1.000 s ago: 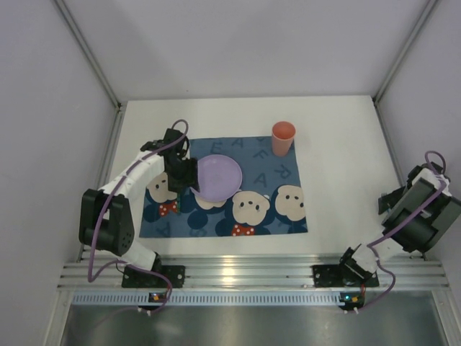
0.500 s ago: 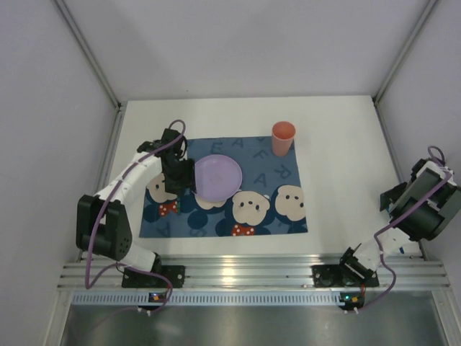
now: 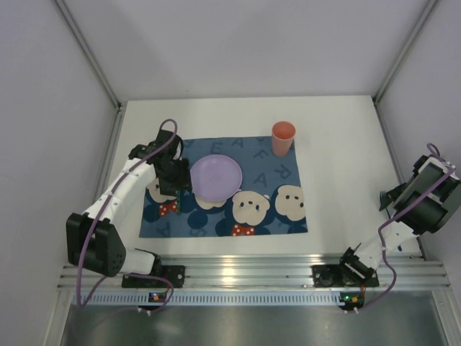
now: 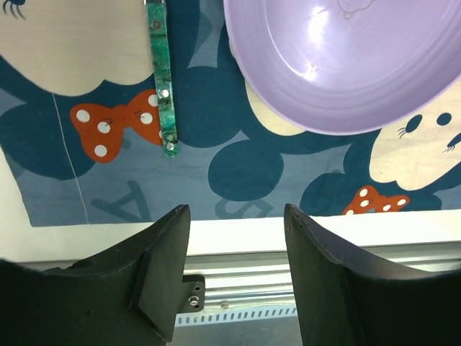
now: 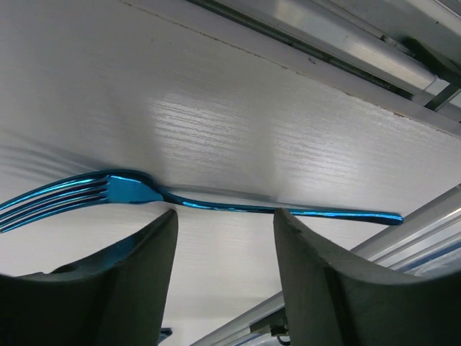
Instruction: Set the dinner table for one person
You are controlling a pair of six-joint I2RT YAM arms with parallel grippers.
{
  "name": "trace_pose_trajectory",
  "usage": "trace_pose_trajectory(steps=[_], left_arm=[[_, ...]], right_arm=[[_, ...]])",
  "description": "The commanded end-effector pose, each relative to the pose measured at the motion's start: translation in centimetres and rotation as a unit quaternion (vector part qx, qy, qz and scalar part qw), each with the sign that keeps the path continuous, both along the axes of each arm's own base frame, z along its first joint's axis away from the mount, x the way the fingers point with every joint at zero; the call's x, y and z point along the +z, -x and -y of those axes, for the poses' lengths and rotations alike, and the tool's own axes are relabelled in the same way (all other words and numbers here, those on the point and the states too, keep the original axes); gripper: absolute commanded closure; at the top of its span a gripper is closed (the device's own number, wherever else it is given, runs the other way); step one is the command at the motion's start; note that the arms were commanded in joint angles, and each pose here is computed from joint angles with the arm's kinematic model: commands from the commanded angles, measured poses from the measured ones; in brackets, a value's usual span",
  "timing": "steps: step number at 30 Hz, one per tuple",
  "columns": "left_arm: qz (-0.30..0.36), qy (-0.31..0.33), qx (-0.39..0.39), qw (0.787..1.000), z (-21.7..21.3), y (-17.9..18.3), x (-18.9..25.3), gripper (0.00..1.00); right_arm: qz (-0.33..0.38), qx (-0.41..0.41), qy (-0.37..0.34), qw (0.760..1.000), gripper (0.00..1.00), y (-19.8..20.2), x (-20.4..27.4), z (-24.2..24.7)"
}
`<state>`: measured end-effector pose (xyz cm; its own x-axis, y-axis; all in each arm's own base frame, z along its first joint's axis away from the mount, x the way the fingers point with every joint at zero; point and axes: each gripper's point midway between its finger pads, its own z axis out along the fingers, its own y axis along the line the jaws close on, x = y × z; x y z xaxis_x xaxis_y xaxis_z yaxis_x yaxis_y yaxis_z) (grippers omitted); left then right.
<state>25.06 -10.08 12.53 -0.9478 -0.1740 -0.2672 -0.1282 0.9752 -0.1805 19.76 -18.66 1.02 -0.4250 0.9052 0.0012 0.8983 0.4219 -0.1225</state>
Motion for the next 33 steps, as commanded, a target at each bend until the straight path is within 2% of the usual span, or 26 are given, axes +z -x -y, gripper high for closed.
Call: trace_pose_trajectory(steps=[1,3,6,8,9,11,15,20,25,30,33], left_arm=[[-0.005,-0.01,0.021,1.0,-0.8,1.8,0.6,0.4],[-0.006,-0.012,0.027,1.0,-1.0,2.3,0.7,0.4],[-0.004,-0.011,0.033,0.999,-1.1,2.8,0.9,0.4],[-0.005,-0.01,0.037,0.999,-1.1,3.1,0.9,0.4],[-0.005,-0.01,0.038,0.999,-1.1,3.1,0.9,0.4],[-0.004,-0.007,0.04,0.999,-0.9,3.2,1.0,0.4],[0.006,-0.019,0.042,0.999,-1.1,2.8,1.2,0.4],[0.01,-0.019,0.038,0.999,-1.0,2.4,1.2,0.4],[0.016,-0.018,0.03,0.999,-0.5,1.9,1.4,0.4],[0.017,-0.02,0.022,0.999,-0.1,1.4,1.2,0.4],[0.02,-0.017,0.017,1.0,0.4,1.1,1.0,0.4]], right_arm=[[0.011,-0.014,0.021,1.0,0.46,-1.5,-6.4,2.3],[0.022,-0.011,0.007,1.0,0.49,-2.2,-6.7,1.7],[0.027,0.025,0.013,0.999,0.47,-4.0,-6.2,0.6],[0.046,0.045,0.013,0.998,0.5,-5.5,-5.2,-0.2],[0.057,0.056,0.022,0.997,0.41,-6.7,-4.5,-0.5],[0.066,0.078,0.03,0.994,0.43,-7.8,-3.6,-1.1],[0.114,0.103,0.019,0.988,0.41,-10.5,-1.5,-3.3],[0.206,0.165,-0.051,0.963,0.41,-15.1,1.0,-10.0],[0.312,0.198,-0.1,0.924,0.39,-18.6,6.8,-14.3],[0.376,0.222,-0.091,0.895,0.37,-19.7,12.9,-15.5],[0.375,0.236,-0.072,0.894,0.36,-19.1,14.2,-15.1]])
